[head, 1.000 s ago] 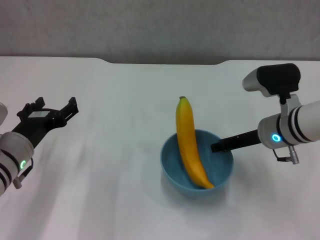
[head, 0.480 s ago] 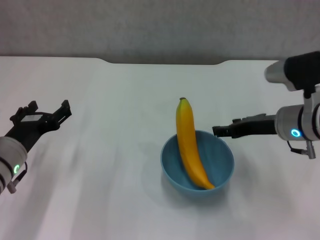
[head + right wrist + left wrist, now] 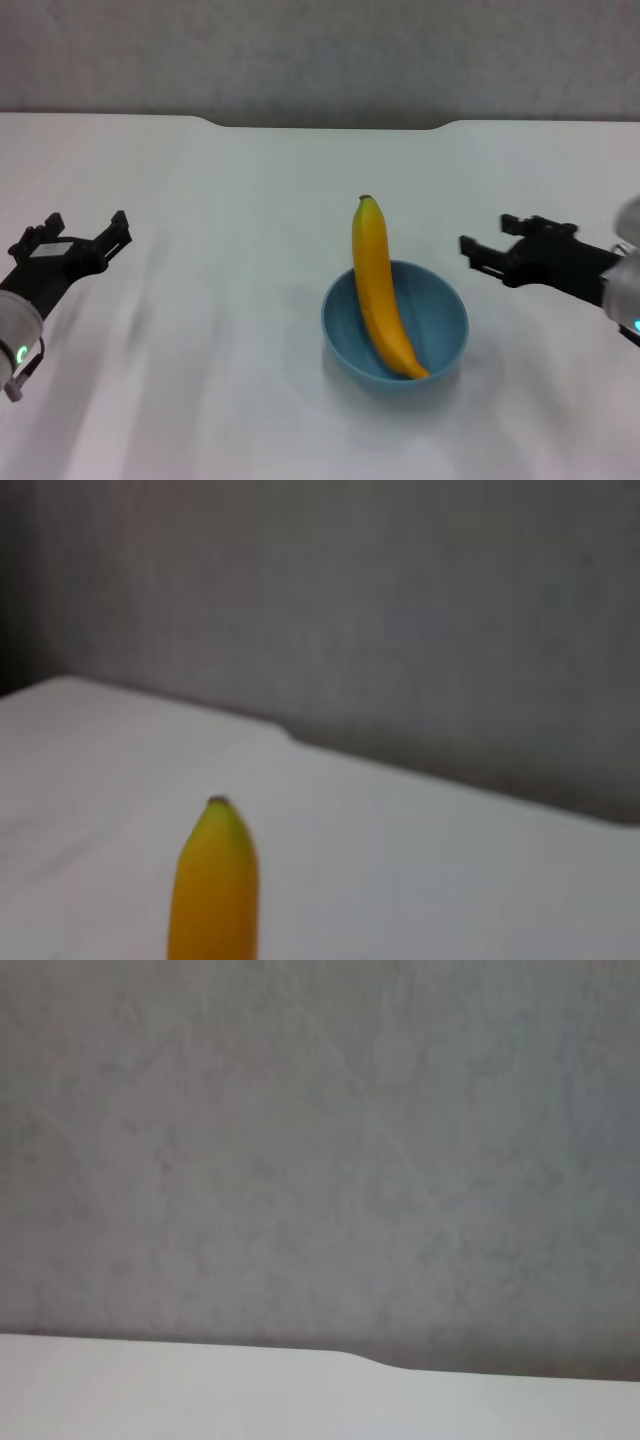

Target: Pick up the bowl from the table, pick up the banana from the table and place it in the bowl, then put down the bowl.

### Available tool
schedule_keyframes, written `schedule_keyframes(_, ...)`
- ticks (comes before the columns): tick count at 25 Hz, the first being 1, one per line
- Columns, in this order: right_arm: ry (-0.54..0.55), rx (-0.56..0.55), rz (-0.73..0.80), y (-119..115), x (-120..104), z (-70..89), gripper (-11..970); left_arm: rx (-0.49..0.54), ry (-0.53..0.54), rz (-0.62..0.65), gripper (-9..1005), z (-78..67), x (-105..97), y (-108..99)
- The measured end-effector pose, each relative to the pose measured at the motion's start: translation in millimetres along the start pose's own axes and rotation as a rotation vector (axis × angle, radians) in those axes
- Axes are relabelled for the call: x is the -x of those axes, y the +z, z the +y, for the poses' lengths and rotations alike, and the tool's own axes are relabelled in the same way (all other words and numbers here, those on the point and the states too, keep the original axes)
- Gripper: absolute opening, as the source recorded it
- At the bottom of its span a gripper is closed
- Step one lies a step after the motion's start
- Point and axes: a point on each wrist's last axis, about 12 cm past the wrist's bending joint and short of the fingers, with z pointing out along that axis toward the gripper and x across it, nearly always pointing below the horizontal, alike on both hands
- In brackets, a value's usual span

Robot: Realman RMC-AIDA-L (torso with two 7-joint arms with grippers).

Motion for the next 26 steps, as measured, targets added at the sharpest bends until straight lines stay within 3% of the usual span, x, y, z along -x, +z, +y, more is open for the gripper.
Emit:
schedule_keyframes(8, 0.138, -0.015, -0.214, -31, -46, -12.2, 710, -0.016, -0.034, -0.031, 908, 6.0, -7, -4)
schedule_keyframes(12, 0.127, -0.07, -0.347, -48, -63, -11.0, 710, -0.012, -0.07, -0.026, 908, 10.3, -11, -4)
schedule_keyframes(17, 0.148, -0.131, -0.405, -58, -71, -12.7, 710, -0.014, -0.08, -0.022, 908, 9.6, -13, -3)
schedule_keyframes(26, 0.242, -0.123, -0.408, -56, -74, -11.2, 710, -0.034, -0.086, -0.026, 908, 6.1, -13, -4)
